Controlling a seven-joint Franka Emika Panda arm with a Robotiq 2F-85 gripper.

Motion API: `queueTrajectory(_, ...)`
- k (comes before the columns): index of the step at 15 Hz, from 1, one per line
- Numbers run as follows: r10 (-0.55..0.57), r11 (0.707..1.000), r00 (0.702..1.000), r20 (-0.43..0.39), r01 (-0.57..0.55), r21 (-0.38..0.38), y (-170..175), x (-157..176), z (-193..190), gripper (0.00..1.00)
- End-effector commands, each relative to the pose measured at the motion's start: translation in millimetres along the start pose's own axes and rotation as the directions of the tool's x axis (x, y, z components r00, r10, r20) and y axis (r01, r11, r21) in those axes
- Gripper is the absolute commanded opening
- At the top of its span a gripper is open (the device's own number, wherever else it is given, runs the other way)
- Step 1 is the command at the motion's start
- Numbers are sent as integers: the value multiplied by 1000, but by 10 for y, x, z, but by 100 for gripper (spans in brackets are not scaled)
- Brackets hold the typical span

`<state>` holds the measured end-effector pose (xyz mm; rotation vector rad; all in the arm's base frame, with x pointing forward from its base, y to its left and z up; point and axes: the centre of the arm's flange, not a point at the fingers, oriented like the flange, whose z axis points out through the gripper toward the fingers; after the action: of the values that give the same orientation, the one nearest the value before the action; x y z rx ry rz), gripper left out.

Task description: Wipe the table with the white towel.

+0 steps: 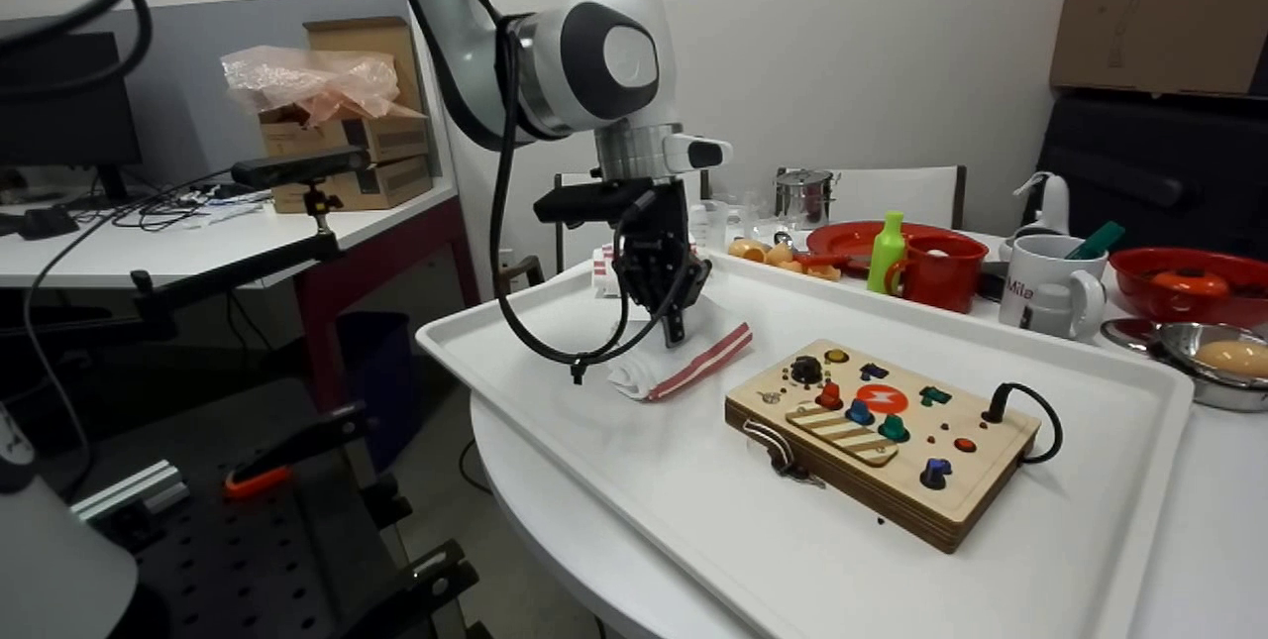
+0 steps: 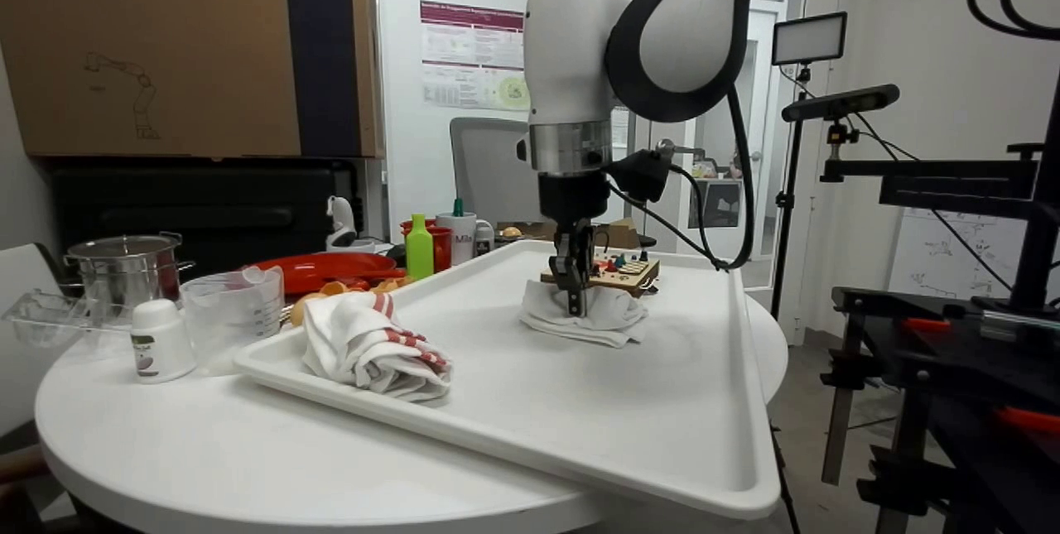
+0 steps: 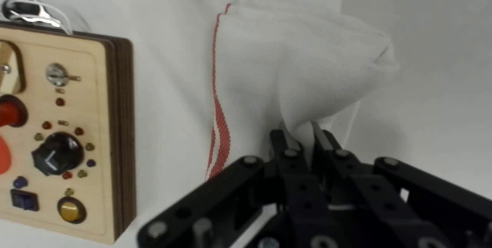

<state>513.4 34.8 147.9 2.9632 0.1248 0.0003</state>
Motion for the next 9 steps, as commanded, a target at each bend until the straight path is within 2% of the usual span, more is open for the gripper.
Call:
queueTrajectory(1,39,999,999,16,-39,-20,249,44,164,3)
queueTrajectory(4,53,998,998,16,-52,-21,306,54,165,3)
queueTrajectory(9,-14,1000,1000,-8,13,-7,-94,31,15,3)
